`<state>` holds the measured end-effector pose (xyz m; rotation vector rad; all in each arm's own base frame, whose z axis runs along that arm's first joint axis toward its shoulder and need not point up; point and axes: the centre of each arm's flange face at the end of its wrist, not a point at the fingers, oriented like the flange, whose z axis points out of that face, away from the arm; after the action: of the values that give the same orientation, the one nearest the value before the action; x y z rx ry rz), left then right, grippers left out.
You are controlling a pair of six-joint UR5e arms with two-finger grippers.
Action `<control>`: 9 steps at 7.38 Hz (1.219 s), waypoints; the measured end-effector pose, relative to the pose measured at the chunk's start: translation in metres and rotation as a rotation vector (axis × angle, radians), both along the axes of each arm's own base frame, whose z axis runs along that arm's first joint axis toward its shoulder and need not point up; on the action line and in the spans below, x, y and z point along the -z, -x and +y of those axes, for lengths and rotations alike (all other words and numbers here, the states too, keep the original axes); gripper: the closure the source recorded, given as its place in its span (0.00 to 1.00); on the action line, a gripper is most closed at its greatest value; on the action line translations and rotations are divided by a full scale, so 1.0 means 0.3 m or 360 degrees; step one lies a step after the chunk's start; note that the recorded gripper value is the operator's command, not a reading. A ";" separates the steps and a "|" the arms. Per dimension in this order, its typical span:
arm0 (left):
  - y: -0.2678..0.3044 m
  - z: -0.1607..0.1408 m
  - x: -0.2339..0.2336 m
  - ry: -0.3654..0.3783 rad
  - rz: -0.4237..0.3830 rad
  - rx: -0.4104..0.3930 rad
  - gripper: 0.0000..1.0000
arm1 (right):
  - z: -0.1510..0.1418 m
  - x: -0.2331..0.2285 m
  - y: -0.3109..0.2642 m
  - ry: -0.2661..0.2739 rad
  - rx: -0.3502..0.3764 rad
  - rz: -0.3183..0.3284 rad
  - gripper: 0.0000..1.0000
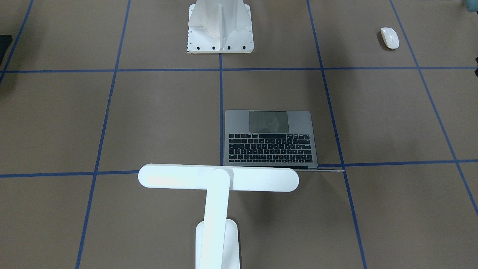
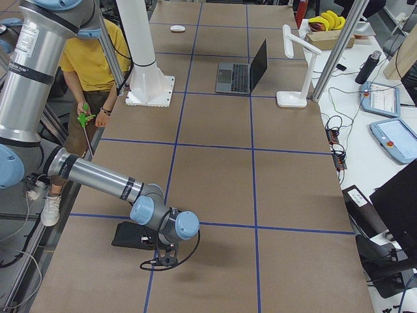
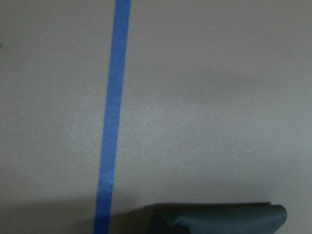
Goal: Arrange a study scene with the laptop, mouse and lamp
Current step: 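Grasp the black mouse pad by its edge with the right gripper, then carry the black mouse pad with the right gripper toward the laptop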
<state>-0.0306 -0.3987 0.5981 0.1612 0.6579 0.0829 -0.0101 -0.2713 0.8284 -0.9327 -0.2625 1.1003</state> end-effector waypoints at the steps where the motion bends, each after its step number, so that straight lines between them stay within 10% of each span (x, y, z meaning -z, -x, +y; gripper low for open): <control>1: 0.000 0.000 -0.001 0.0003 0.0001 0.0002 0.00 | -0.032 0.045 0.010 -0.0040 -0.0010 -0.0014 1.00; 9: 0.000 -0.001 -0.021 0.0027 0.0000 0.0008 0.00 | -0.599 0.704 0.264 -0.0358 -0.0302 -0.0187 0.96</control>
<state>-0.0306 -0.3989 0.6043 0.1466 0.6581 0.0724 -0.0895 -0.4511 0.6172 -0.7833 -0.5691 1.1636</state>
